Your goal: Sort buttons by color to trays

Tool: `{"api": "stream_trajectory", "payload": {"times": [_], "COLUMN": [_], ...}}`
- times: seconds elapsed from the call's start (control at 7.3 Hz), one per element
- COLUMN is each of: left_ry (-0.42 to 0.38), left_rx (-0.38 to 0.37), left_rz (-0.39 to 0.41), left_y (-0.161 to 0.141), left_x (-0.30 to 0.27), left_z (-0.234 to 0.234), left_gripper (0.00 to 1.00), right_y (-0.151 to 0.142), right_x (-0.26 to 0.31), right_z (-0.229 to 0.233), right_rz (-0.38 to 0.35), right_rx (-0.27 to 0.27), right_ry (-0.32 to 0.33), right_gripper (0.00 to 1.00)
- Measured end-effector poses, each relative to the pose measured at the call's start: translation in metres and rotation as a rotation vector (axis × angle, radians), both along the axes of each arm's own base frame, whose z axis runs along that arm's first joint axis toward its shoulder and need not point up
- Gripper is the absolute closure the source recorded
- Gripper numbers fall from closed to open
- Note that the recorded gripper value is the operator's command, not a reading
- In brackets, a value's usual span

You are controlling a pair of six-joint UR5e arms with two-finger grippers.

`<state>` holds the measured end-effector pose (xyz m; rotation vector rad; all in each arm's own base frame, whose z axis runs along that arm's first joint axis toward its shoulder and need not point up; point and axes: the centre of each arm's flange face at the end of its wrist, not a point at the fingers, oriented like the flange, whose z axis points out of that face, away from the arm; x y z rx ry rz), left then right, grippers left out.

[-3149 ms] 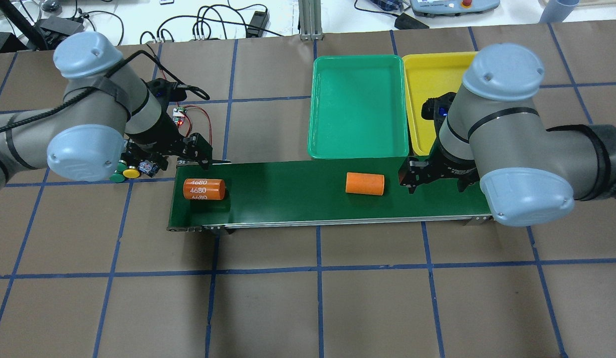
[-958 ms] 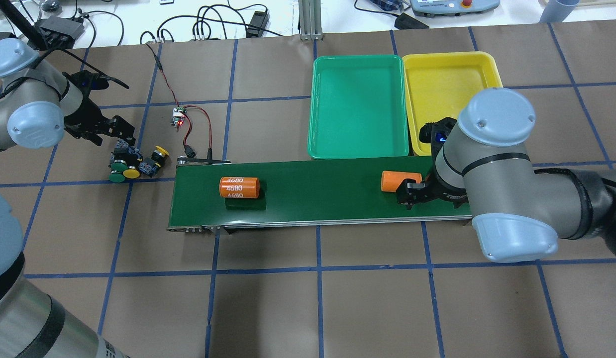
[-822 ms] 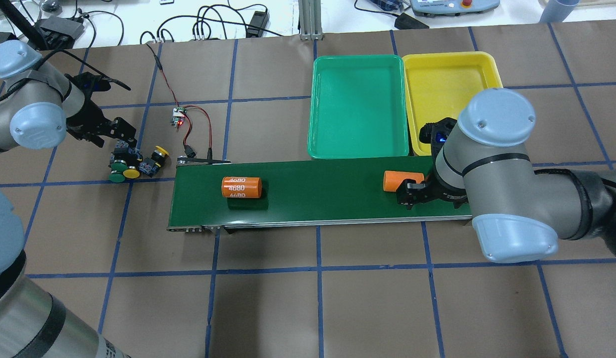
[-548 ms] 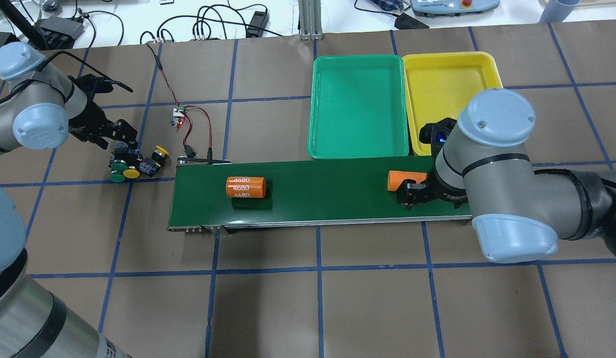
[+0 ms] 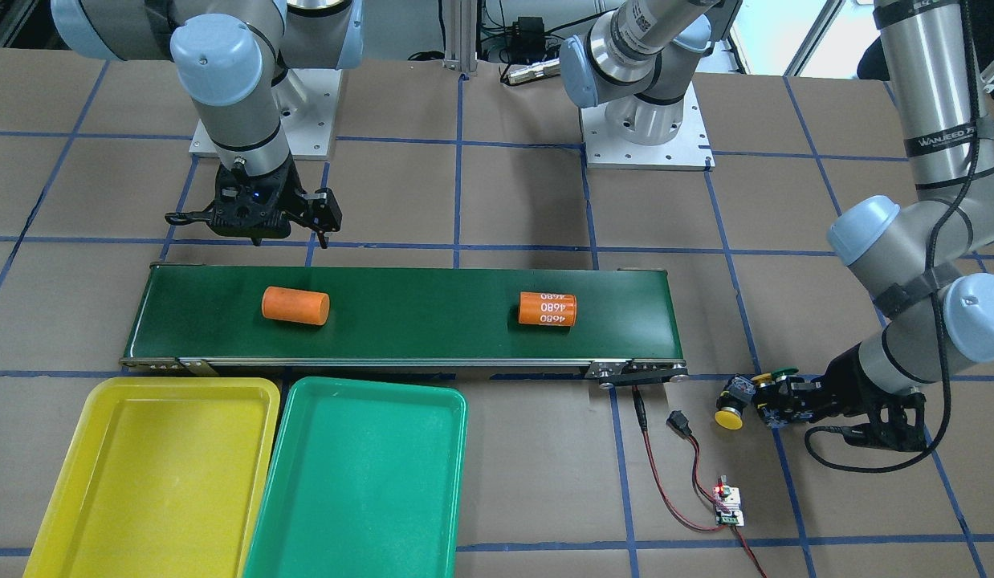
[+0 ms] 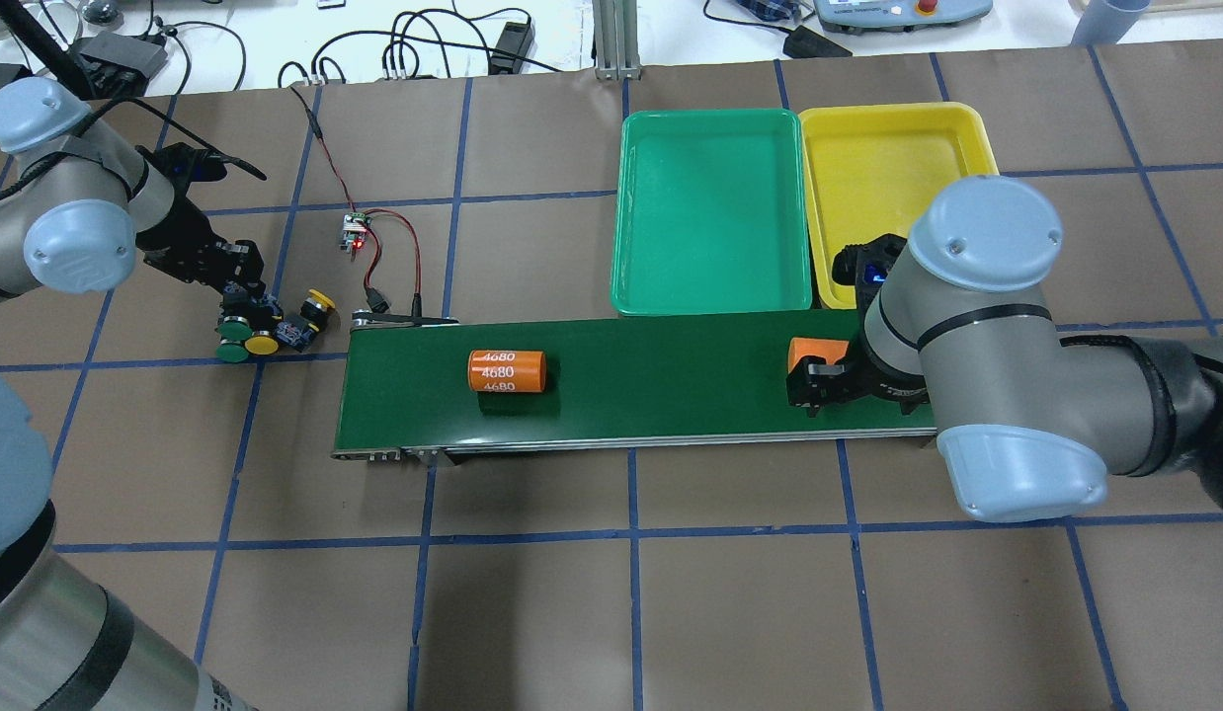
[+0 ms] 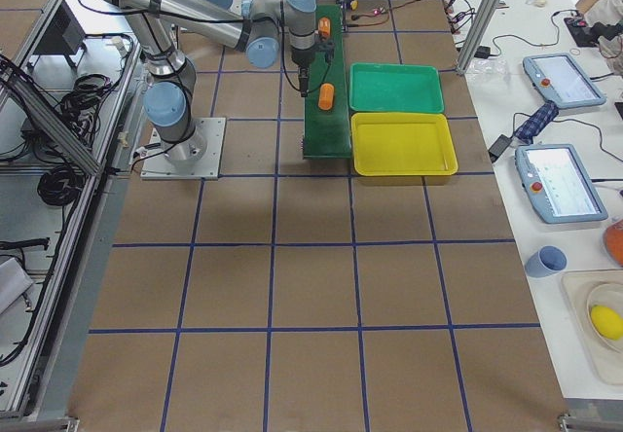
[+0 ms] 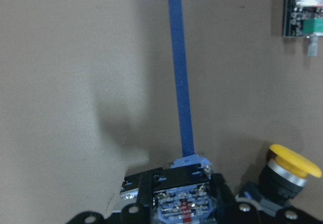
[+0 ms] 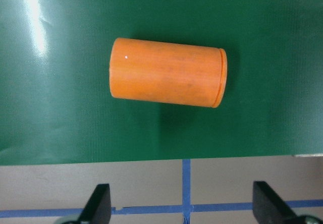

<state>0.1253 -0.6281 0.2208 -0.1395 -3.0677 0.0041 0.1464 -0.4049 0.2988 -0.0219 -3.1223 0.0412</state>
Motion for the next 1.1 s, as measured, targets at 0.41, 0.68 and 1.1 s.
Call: {"api": "stream_trajectory", "payload": {"times": [0.41, 0.68, 1.1], "left_ry": [0.015, 0.017, 0.019], "left_rx": [0.019, 0.037, 0.054], "left_rz": [-0.028, -0.03, -0.032], "left_y": [0.015, 0.039, 0.096], "left_x": [-0.057, -0.125, -0.174], "left_z": [0.056, 0.075, 0.045], "left_gripper": [1.0, 1.0, 1.0], "right_y": [0.0, 0.0, 0.001], "right_x": [0.0, 0.0, 0.0], "right_z": [0.0, 0.0, 0.0], "right_rz": [0.0, 0.0, 0.0], "right_rx": [0.0, 0.0, 0.0], "right_ry": [0.0, 0.0, 0.0], "right_gripper": [0.0, 0.0, 0.0]}}
